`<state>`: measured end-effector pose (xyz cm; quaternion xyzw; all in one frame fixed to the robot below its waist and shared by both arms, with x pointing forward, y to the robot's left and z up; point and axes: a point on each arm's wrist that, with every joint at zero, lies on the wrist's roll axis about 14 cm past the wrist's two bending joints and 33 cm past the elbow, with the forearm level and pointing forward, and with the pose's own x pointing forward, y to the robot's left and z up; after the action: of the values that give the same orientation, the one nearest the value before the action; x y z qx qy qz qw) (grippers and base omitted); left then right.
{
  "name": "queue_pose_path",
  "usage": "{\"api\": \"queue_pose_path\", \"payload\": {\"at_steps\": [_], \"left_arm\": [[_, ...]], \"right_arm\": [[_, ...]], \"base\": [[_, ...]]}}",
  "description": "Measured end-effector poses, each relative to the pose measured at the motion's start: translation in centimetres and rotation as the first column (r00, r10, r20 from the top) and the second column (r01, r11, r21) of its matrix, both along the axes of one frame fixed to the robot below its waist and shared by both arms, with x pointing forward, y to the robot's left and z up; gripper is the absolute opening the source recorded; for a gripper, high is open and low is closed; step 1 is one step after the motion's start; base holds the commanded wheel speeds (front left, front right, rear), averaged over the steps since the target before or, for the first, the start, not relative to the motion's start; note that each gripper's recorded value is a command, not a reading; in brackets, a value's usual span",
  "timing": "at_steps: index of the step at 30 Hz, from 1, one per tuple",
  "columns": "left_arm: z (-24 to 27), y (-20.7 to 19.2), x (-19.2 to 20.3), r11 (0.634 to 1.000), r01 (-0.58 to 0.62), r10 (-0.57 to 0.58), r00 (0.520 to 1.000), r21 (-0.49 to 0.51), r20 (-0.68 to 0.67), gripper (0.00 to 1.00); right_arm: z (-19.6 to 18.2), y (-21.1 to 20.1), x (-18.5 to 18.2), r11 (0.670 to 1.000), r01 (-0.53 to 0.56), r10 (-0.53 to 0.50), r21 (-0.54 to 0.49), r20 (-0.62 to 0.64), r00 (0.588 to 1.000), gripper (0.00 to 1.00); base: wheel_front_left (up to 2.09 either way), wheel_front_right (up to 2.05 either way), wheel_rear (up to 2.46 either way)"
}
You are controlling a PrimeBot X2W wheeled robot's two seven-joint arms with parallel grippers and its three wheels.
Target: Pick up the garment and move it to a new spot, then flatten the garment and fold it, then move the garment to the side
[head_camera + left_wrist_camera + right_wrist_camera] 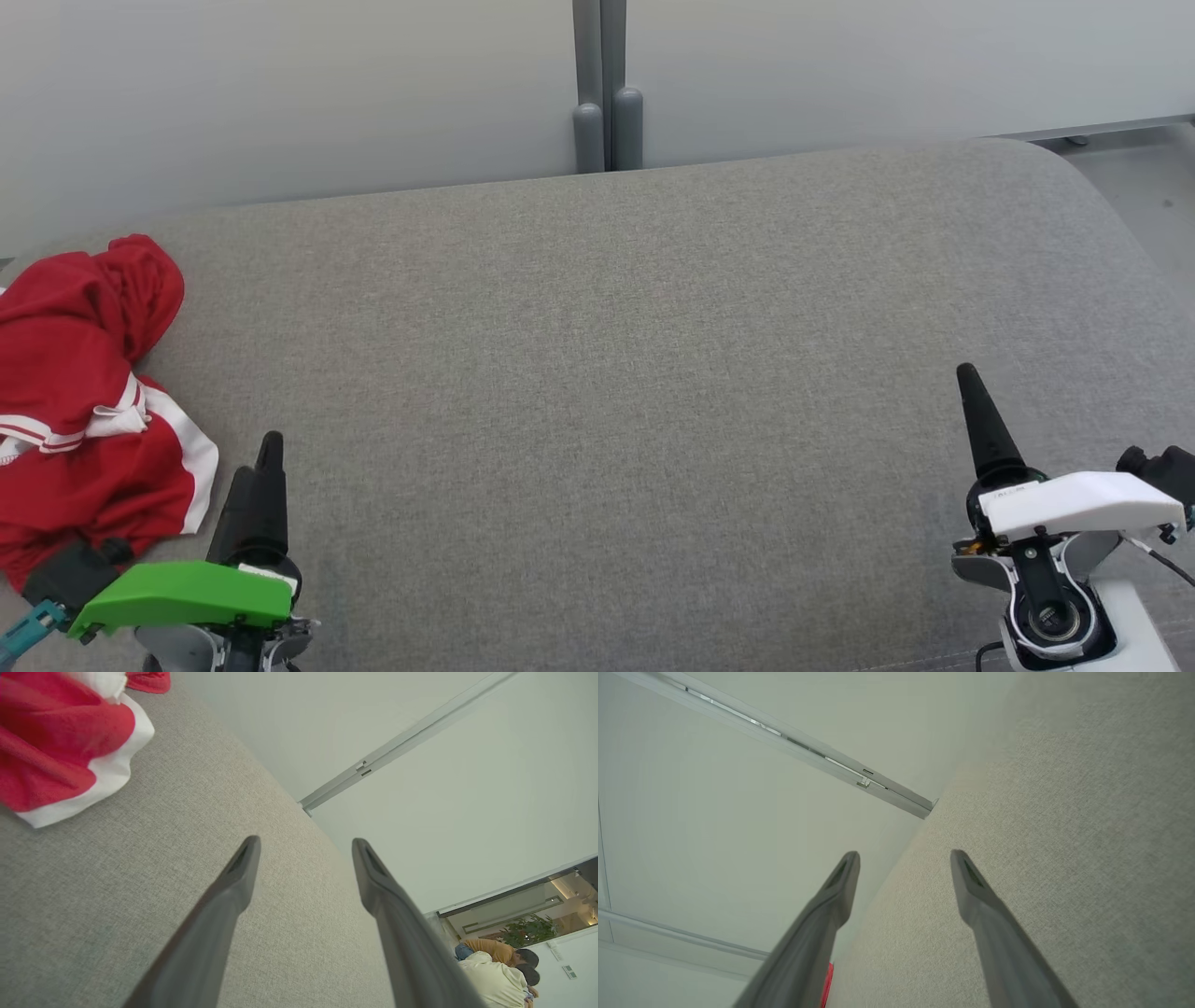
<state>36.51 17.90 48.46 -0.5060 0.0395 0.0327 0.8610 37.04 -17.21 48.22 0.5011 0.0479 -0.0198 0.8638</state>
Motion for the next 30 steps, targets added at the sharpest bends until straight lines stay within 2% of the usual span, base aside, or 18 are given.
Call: {"api": "queue_pose_path", "payload": {"at_steps": [8,15,30], "left_arm": [[1.0,-0.3,0.2,0.979,0.022,-0.027,0.999,0.204,0.024,1.00],[1.2,-0.5,0.0,0.944,0.019,-0.030,0.999,0.329,0.031,1.00],[2.1,-0.5,-0.9,0.845,-0.017,-0.022,0.998,0.535,0.067,1.00]], "right_arm": [[0.6,1.2,0.1,0.987,-0.035,0.038,-0.156,0.017,0.999,1.00],[1.3,2.1,0.2,0.961,-0.052,0.066,-0.272,0.041,0.997,1.00],[2.5,3.5,0.0,0.863,-0.056,0.116,-0.502,0.090,0.989,1.00]], "base": [[0.00,0.00,0.00],[0.00,0.00,0.00],[0.00,0.00,0.00]]}}
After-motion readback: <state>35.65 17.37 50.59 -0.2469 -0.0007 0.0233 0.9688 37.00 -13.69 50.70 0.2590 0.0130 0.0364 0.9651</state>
